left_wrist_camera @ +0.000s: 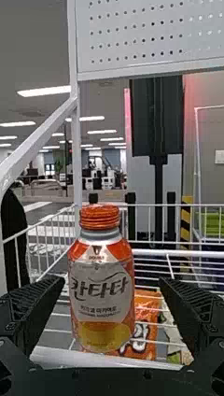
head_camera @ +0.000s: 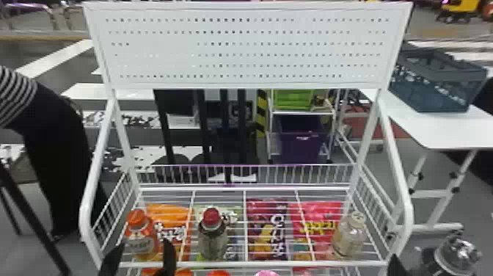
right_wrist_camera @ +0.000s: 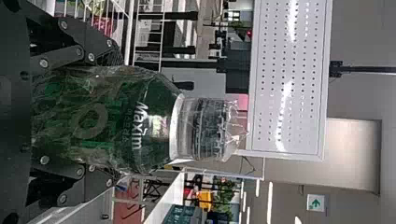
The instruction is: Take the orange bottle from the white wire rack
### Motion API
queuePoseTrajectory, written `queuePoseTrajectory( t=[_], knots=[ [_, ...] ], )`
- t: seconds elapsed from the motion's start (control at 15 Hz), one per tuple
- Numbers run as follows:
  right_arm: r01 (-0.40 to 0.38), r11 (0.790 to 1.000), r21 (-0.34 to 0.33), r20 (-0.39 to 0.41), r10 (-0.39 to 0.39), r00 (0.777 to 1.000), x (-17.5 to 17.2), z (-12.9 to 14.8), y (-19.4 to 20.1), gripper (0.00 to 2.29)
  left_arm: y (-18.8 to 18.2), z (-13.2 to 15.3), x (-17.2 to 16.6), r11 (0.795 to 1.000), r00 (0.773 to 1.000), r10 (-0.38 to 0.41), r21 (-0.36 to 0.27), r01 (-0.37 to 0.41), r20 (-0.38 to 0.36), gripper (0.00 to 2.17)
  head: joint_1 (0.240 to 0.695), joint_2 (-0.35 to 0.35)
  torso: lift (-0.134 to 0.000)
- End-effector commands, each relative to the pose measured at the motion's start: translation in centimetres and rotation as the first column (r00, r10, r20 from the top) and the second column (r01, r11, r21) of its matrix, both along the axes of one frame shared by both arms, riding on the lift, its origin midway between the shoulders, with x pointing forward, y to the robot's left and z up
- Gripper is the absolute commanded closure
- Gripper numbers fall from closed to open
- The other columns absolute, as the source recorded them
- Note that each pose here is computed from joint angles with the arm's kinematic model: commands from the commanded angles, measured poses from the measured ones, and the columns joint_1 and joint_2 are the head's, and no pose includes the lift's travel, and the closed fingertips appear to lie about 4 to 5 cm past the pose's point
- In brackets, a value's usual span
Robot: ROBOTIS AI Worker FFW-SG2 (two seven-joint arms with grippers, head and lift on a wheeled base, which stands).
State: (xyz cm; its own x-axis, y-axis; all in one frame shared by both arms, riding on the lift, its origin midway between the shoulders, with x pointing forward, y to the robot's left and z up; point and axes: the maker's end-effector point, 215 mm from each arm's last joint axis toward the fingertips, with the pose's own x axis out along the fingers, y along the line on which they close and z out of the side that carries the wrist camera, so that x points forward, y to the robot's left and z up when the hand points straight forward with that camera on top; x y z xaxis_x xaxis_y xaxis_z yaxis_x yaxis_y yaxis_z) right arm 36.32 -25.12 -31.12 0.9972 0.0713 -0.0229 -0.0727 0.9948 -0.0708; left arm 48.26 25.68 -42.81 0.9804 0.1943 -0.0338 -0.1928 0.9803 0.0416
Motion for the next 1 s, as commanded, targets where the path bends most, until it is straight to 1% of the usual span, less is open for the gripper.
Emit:
queuePoseTrajectory(
  t=[0.0, 0.27, 0.4, 0.53, 0.6, 0.67, 0.8, 0.87, 0.93],
  knots=[
    [0.005, 1.000, -0.005, 0.001, -0.005, 1.000, -0.2, 0.1, -0.3, 0.83, 0.7, -0.5, 0.8, 1.000, 1.000, 0.017, 0.012, -0.017, -0.005, 0.14, 0.499, 0.000, 0.000],
    [0.010, 1.000, -0.010, -0.001, -0.010, 1.000, -0.4, 0.3, -0.7, 0.83, 1.7, -1.3, 2.4, 0.999, 1.000, 0.023, 0.030, -0.023, -0.018, 0.14, 0.499, 0.000, 0.000],
    [0.012, 1.000, -0.012, 0.002, -0.012, 1.000, -0.4, 0.5, -0.8, 0.83, 2.0, -0.7, 3.5, 0.999, 1.000, 0.025, 0.025, -0.026, 0.015, 0.14, 0.499, 0.000, 0.000],
    [0.013, 1.000, -0.014, 0.002, -0.013, 1.000, -0.5, 0.5, -0.8, 0.83, 2.0, -0.3, 4.3, 1.000, 0.999, 0.021, 0.018, -0.021, 0.025, 0.14, 0.499, 0.000, 0.000],
    [0.014, 1.000, -0.015, 0.004, -0.013, 1.000, -0.5, 0.6, -0.9, 0.83, 2.0, -0.2, 4.4, 1.000, 0.999, 0.023, 0.016, -0.023, 0.026, 0.20, 0.499, 0.000, 0.000],
    [0.016, 1.000, -0.017, 0.002, -0.016, 1.000, -0.5, 0.5, -1.1, 0.83, 2.0, -0.1, 4.5, 1.000, 0.999, 0.022, 0.015, -0.022, 0.025, 0.44, 0.499, 0.000, 0.000],
    [0.016, 1.000, -0.017, 0.002, -0.016, 1.000, -0.5, 0.5, -1.1, 0.83, 2.1, 0.1, 4.5, 1.000, 0.999, 0.027, 0.005, -0.028, 0.029, 1.40, 0.499, 0.000, 0.000],
    [0.016, 1.000, -0.017, 0.004, -0.016, 1.000, -0.4, 0.6, -1.1, 0.83, 2.1, 0.1, 4.4, 0.999, 0.999, 0.034, -0.002, -0.034, 0.027, 1.69, 0.499, 0.000, 0.000],
    [0.016, 1.000, -0.017, 0.004, -0.016, 1.000, -0.3, 0.6, -1.1, 0.83, 2.0, 0.3, 4.2, 0.999, 0.999, 0.033, -0.006, -0.033, 0.031, 1.73, 0.499, 0.000, 0.000]
  ],
)
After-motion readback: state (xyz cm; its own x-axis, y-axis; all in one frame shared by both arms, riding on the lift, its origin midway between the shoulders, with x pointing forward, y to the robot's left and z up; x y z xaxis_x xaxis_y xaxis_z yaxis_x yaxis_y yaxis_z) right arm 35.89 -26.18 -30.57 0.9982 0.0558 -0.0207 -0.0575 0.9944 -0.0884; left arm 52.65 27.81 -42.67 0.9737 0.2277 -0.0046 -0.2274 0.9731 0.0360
